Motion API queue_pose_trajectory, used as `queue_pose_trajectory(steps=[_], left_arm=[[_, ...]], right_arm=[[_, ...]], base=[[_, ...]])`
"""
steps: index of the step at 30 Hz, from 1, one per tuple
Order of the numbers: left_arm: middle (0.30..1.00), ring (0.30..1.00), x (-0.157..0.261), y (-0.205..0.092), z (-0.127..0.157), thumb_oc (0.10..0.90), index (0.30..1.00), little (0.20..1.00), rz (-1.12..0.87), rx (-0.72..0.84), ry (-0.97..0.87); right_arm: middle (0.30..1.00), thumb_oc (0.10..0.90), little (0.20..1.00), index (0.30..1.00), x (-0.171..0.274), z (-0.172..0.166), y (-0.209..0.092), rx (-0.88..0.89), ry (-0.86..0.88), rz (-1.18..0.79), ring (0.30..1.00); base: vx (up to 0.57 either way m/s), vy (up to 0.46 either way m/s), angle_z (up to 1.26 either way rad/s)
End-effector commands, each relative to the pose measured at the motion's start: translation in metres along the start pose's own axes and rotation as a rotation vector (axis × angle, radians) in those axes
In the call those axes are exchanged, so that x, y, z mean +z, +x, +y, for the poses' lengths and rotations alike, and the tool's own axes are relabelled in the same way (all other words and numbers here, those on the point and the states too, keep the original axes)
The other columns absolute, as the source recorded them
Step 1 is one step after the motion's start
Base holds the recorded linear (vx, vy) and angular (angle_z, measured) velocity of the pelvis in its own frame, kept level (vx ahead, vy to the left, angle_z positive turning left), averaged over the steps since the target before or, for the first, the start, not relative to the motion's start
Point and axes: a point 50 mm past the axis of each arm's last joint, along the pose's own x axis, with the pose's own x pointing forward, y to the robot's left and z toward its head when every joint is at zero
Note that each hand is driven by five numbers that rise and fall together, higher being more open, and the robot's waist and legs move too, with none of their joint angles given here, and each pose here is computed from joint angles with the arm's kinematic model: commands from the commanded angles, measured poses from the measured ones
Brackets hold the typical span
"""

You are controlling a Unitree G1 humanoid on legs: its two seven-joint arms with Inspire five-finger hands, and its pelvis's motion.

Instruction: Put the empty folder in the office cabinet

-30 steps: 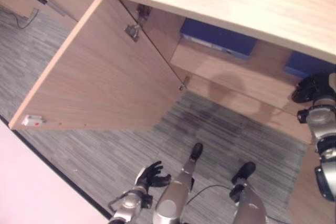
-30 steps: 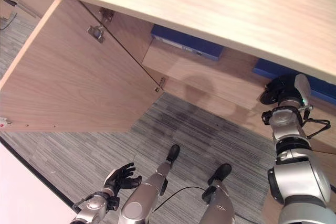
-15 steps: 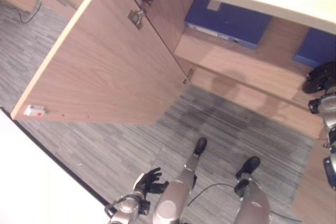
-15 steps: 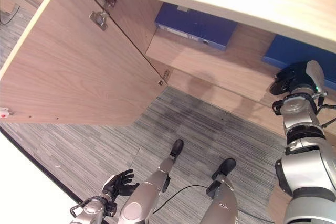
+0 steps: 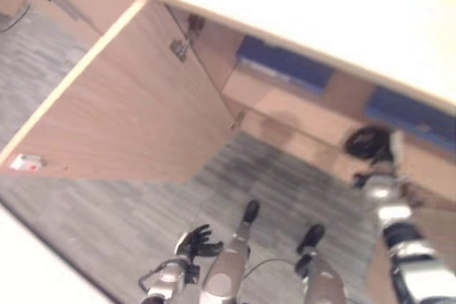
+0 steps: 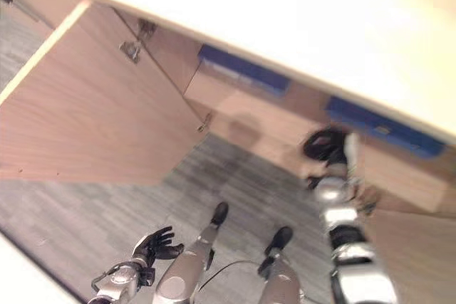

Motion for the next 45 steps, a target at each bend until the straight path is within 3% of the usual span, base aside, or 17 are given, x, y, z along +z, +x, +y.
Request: queue_pose_trajectory(steps=[1,2,3,4,9,16,17,22,27,32,33,34,36,45], left_arm=[[0.900,0.900,-0.033,-0.007,0.004,0.800,0.900,0.900,0.133,0.040,0.012],[0.900,0.900,-0.037,-0.008,0.005,0.800,0.900,0.900,0.151,0.049,0.000],[0.900,0.900,-0.037,-0.008,0.005,0.800,0.900,0.900,0.151,0.049,0.000],[0.900,0.900,-0.038,-0.009,0.007,0.800,0.900,0.900,0.161,0.068,-0.025],[0.900,0.900,-0.041,-0.010,0.009,0.800,0.900,0.900,0.169,0.082,-0.055],[0.900,0.900,-0.037,-0.011,0.017,0.800,0.900,0.900,0.137,0.105,-0.089],[0.900,0.900,-0.034,-0.010,0.018,0.800,0.900,0.900,0.122,0.111,-0.094],[0.900,0.900,0.001,-0.003,0.013,0.800,0.900,0.900,-0.036,0.107,-0.141],[0.900,0.900,0.009,-0.002,0.004,0.800,0.900,0.900,-0.079,0.085,-0.151],[0.900,0.900,0.022,0.000,-0.007,0.800,0.900,0.900,-0.134,0.050,-0.189],[0.900,0.900,0.006,-0.007,0.014,0.800,0.900,0.900,-0.092,0.041,-0.184],[0.900,0.900,0.006,-0.007,0.014,0.800,0.900,0.900,-0.092,0.041,-0.184],[0.900,0.900,-0.024,-0.020,0.053,0.800,0.900,0.900,-0.010,0.127,-0.186],[0.900,0.900,-0.042,-0.023,0.046,0.800,0.900,0.900,0.065,0.132,-0.193]], right_arm=[[0.300,0.400,0.300,0.300,-0.003,-0.033,-0.003,-0.045,-0.039,-0.059,0.300],[0.300,0.400,0.300,0.300,-0.040,-0.016,-0.029,0.054,-0.060,0.035,0.300],[0.300,0.400,0.300,0.300,-0.040,-0.016,-0.029,0.054,-0.060,0.035,0.300],[0.300,0.400,0.300,0.300,-0.072,-0.008,-0.052,0.133,-0.092,0.136,0.300],[0.300,0.400,0.300,0.300,-0.116,0.003,-0.087,0.234,-0.123,0.306,0.300],[0.300,0.400,0.300,0.300,-0.118,0.022,-0.101,0.394,-0.213,0.291,0.300],[0.900,0.800,0.900,0.900,-0.116,0.025,-0.100,0.401,-0.207,0.283,0.900],[0.900,0.800,0.900,0.900,-0.110,0.033,-0.100,0.395,-0.110,0.278,0.900],[0.900,0.800,0.900,0.900,-0.107,0.032,-0.100,0.397,-0.108,0.256,0.900],[0.900,0.800,0.900,0.900,-0.089,0.017,-0.076,0.337,-0.152,0.177,0.900],[0.900,0.800,0.900,0.900,-0.085,0.004,-0.068,0.296,-0.153,0.162,0.900],[0.900,0.800,0.900,0.900,-0.085,0.004,-0.068,0.296,-0.153,0.162,0.900],[0.900,0.800,0.900,0.900,-0.081,-0.010,-0.066,0.260,-0.096,0.147,0.900],[0.900,0.800,0.900,0.900,-0.093,-0.012,-0.076,0.256,-0.040,0.194,0.900]], base=[[0.08,0.064,-0.16],[0.08,0.065,-0.25],[0.11,0.103,-0.35],[0.08,0.073,-0.43],[0.07,0.099,-0.34],[0.02,0.085,-0.37],[-0.03,0.043,-0.04],[-0.03,-0.006,0.34],[-0.07,-0.128,0.98],[-0.23,-0.051,0.89],[-0.15,0.084,0.33],[-0.18,0.097,0.60],[-0.28,0.155,1.11],[-0.06,0.116,0.95]])
